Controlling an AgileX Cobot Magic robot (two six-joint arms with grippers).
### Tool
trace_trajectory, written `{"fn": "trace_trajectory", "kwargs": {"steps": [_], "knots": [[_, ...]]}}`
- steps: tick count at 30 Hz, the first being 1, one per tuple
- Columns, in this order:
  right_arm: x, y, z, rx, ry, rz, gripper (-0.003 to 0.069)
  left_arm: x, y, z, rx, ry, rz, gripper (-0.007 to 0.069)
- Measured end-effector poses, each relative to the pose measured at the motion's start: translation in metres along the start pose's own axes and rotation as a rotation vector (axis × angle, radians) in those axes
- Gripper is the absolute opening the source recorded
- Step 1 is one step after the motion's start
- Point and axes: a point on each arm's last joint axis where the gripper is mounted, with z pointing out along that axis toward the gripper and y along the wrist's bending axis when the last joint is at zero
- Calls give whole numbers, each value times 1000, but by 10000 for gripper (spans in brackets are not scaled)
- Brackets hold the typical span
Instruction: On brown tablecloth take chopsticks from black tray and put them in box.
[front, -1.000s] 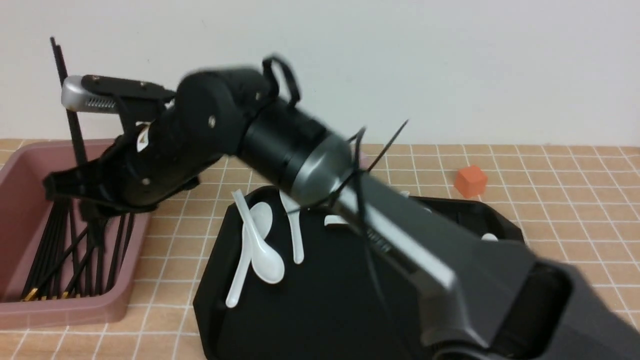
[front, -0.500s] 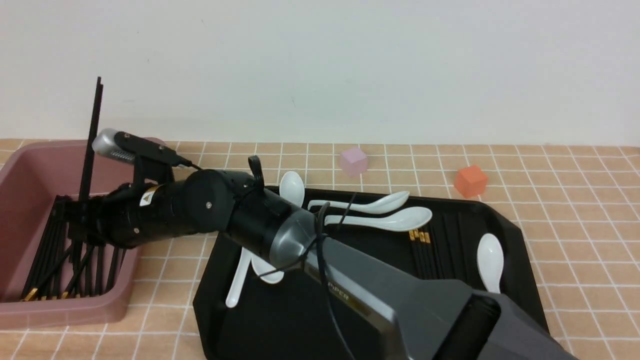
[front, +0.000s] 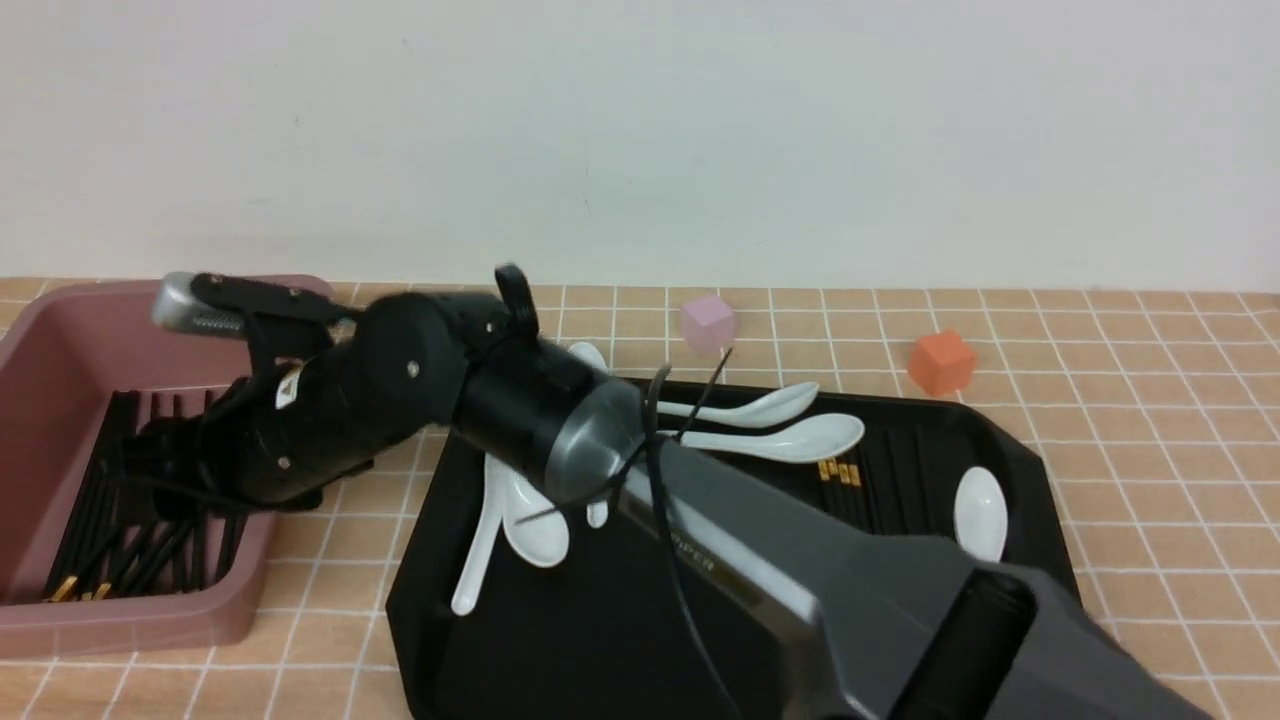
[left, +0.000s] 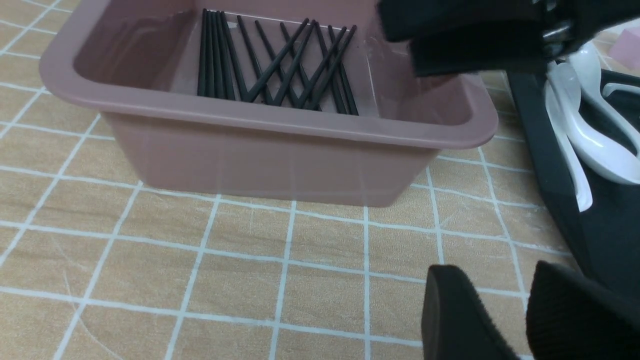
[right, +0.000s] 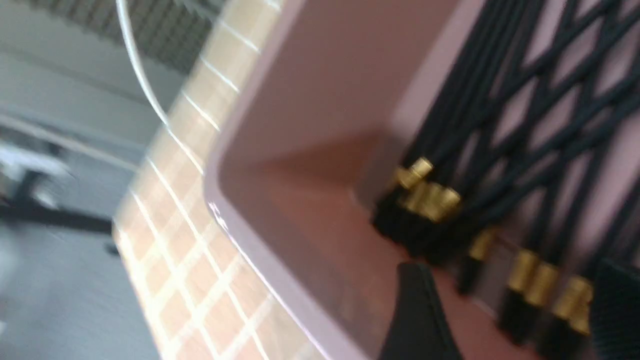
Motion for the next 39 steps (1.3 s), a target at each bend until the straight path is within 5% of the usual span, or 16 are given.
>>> {"fn": "trace_trajectory", "kwargs": {"steps": [2, 12, 20, 25, 35, 39], "knots": [[-6, 10, -15, 15, 2, -45, 396, 0, 0, 0, 0, 0, 0, 238], [-41, 90, -175, 235, -4, -366, -2, 0, 0, 0, 0, 0, 0, 238], [-46, 154, -318, 250, -252, -532, -13, 0, 0, 0, 0, -1, 0, 239], [-20, 170, -394, 286, -300, -557, -11, 0, 0, 0, 0, -1, 0, 239], [110, 135, -495, 342, -244, -524, -6, 0, 0, 0, 0, 0, 0, 239], [192, 86, -506, 286, -432, -545, -3, 0, 0, 0, 0, 0, 0, 239]]}}
